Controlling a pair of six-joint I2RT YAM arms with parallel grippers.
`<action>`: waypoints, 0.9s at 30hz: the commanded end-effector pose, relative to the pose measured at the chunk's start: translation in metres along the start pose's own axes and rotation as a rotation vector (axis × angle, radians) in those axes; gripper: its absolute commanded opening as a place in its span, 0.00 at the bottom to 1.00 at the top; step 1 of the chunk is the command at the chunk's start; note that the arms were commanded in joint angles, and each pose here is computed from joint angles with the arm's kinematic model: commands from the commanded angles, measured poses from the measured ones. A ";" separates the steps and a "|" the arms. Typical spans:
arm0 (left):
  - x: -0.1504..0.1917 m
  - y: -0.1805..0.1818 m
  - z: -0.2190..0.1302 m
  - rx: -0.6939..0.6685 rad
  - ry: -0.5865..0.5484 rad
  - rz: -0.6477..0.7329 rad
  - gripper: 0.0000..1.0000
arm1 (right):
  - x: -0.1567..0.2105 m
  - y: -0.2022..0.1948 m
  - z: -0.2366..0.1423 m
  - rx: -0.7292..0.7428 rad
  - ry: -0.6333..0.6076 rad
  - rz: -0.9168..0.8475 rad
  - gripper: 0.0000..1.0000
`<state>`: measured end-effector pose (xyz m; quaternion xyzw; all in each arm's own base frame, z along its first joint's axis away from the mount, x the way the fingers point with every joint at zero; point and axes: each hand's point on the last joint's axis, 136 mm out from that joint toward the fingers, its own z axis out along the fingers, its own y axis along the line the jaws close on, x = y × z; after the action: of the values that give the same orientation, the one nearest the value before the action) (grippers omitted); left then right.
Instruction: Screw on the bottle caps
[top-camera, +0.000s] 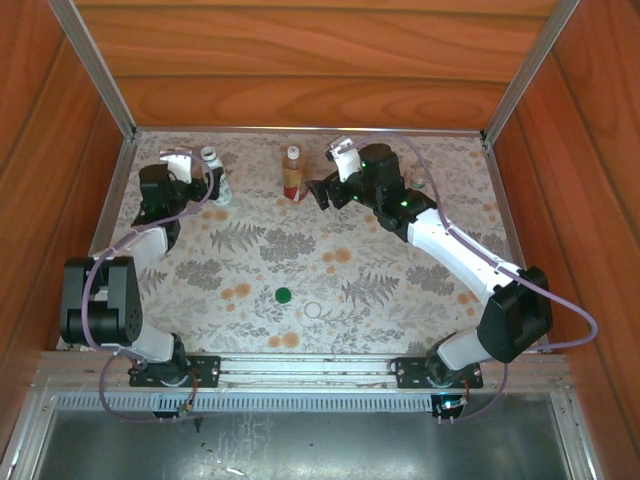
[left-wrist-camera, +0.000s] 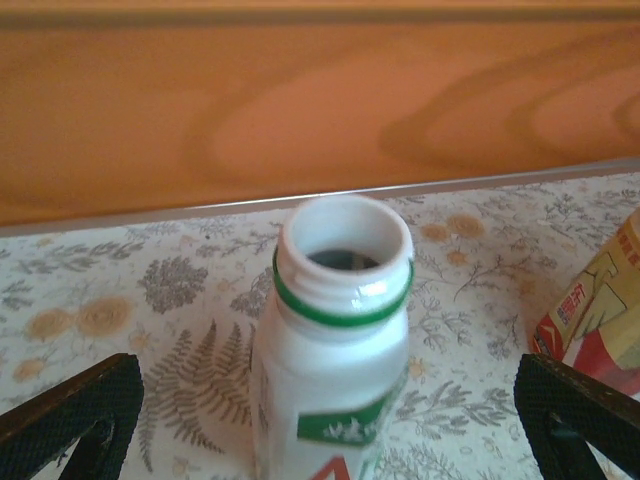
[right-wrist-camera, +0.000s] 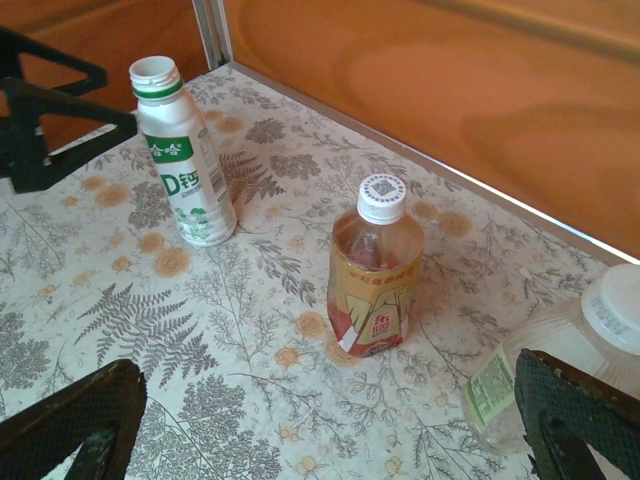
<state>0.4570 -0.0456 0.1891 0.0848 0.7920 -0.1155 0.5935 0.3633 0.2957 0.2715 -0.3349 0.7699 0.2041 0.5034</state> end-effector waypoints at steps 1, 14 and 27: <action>-0.009 0.000 0.015 0.053 -0.017 0.000 1.00 | 0.000 0.005 -0.003 -0.032 -0.014 0.000 1.00; 0.021 0.003 0.057 0.123 0.056 -0.052 0.87 | 0.012 0.019 0.000 -0.114 0.040 0.095 1.00; 0.019 -0.021 0.050 0.237 0.050 -0.014 0.58 | 0.041 0.015 -0.017 -0.060 0.070 0.130 1.00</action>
<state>0.4965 -0.0695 0.1443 0.1206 0.8057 -0.1936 0.5466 0.3322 0.2899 0.2324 -0.3225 0.7997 0.2482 0.4413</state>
